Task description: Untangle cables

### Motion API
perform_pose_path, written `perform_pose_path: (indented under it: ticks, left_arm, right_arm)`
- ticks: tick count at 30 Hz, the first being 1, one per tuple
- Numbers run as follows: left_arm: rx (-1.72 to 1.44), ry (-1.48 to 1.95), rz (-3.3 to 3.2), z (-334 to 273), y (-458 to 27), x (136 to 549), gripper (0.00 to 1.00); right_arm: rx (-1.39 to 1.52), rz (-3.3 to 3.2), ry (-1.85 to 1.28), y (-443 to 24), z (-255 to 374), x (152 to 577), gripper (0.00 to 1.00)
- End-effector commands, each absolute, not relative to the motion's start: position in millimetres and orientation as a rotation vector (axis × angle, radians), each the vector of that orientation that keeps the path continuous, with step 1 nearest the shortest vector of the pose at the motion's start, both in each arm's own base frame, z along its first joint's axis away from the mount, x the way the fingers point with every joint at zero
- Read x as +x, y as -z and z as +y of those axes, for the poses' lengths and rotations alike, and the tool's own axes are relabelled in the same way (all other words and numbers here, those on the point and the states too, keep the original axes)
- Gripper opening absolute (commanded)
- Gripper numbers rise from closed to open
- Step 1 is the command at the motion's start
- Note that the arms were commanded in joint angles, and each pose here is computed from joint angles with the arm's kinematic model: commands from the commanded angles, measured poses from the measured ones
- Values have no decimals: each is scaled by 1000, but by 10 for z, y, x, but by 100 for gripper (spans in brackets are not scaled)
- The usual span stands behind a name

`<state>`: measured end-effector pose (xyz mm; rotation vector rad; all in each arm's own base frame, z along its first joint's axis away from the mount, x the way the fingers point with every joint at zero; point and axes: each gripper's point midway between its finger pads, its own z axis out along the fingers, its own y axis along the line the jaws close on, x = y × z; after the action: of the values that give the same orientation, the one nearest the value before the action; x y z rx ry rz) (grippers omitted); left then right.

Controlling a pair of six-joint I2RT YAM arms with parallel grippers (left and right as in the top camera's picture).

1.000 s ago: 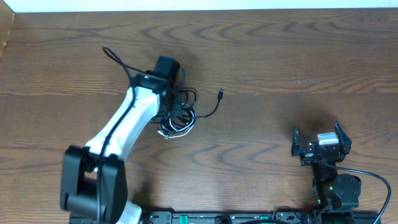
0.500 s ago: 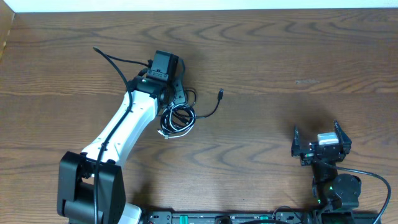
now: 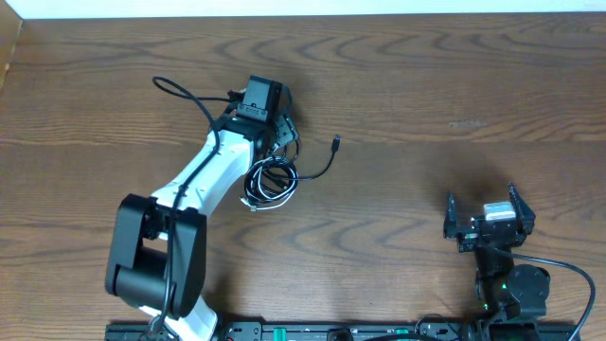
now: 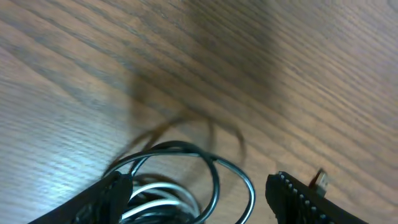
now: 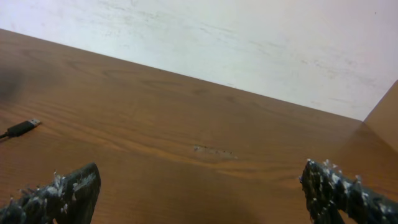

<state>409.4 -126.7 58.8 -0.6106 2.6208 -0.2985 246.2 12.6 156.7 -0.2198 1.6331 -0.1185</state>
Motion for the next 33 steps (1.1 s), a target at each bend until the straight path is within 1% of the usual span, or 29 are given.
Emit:
perform_pose_path:
  ticks: [1, 2, 5, 7, 12, 17, 26, 27, 28, 30, 31, 32, 33]
  left_arm:
    - [-729, 312, 2629, -1317, -437, 4060, 73]
    - [-747, 316, 2627, -1329, -423, 4059, 73]
    - [-811, 326, 2627, -1385, -336, 4047, 68]
    - [-847, 330, 2628, -1424, -297, 4027, 67]
    - [-901, 366, 2595, -1511, -303, 4056, 66]
    - [-975, 384, 2563, -1523, -275, 4092, 64]
    - [-1022, 347, 2558, -1508, 40, 4157, 64]
    - [-1023, 345, 2561, -1510, 77, 4160, 60]
    - [-1024, 342, 2563, -1511, 113, 4163, 54]
    - [-1025, 336, 2569, -1509, 152, 4158, 31]
    - [-1017, 334, 2572, -1509, 152, 4157, 15]
    - [-982, 335, 2582, -1518, 136, 4161, 8]
    - [-939, 339, 2591, -1529, 104, 4166, 7]
  right_arm:
    - [-240, 1630, 112, -1565, 159, 2457, 99]
    - [-240, 1630, 112, -1565, 159, 2457, 99]
    - [-240, 1630, 112, -1565, 159, 2457, 99]
    - [-240, 1630, 112, -1565, 159, 2457, 99]
    - [-240, 1630, 112, -1565, 159, 2457, 99]
    - [-240, 1630, 112, -1565, 159, 2457, 99]
    - [-240, 1630, 112, -1565, 159, 2457, 99]
    - [-240, 1630, 112, -1565, 159, 2457, 99]
    - [-240, 1630, 112, -1565, 159, 2457, 99]
    - [-240, 1630, 112, -1565, 159, 2457, 99]
    - [-240, 1630, 112, -1565, 159, 2457, 99]
    - [-240, 1630, 112, -1565, 159, 2457, 99]
    - [-240, 1630, 112, -1565, 159, 2457, 99]
